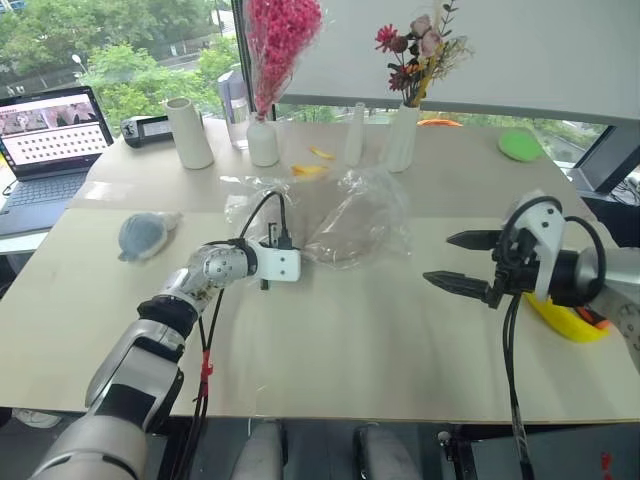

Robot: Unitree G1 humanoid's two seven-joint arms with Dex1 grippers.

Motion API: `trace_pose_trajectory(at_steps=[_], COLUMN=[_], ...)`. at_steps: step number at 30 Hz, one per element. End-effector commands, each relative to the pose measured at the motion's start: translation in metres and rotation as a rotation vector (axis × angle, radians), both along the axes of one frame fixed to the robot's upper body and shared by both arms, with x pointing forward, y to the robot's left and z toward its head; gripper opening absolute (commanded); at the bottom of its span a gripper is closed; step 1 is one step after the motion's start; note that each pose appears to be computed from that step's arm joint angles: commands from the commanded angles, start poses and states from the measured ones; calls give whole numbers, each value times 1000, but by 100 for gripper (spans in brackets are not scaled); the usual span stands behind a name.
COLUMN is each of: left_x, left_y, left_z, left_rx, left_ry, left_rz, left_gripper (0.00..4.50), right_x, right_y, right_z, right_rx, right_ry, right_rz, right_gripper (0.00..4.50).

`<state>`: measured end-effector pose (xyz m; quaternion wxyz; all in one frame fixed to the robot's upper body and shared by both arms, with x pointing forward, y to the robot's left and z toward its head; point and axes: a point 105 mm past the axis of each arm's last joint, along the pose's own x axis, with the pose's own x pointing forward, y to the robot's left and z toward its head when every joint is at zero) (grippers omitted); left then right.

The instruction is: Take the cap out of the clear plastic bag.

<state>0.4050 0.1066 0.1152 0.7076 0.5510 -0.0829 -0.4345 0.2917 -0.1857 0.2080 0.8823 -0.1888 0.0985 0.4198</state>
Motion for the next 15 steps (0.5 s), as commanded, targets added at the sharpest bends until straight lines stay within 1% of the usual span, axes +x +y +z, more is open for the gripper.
trace_pose_trajectory(at_steps=[1, 3, 5, 7, 8, 9, 10, 11, 12, 15], left_x=[-12, -40, -57, -66, -69, -70, -70, -69, -67, -50], left_y=[-15, -29, -28, -24, -16, 0, 15, 27, 34, 55], left_z=[25, 31, 35, 40, 40, 34, 28, 25, 26, 25], left_rx=[-30, 12, 21, 10, 33, 93, 160, 204, 216, 324], left_ry=[-91, -133, -157, -170, -179, -160, -140, -124, -119, -119], left_rz=[-174, -400, -520, -576, -595, -586, -573, -557, -535, -417], left_gripper=[3, 3, 3, 3, 36, 72, 85, 120, 160, 160], right_x=[3, 11, 16, 18, 20, 20, 21, 21, 21, 22], right_y=[1, -6, -12, -15, -17, -19, -20, -21, -20, -16], right_z=[17, 22, 26, 28, 30, 31, 31, 31, 31, 29], right_rx=[-12, -14, -19, -25, -21, -19, -19, -16, -14, -1], right_ry=[-106, -145, -177, -197, -206, -214, -221, -225, -226, -226], right_rz=[-9, -59, -96, -116, -129, -138, -146, -151, -152, -144], right_gripper=[450, 450, 450, 450, 450, 450, 450, 450, 450, 450])
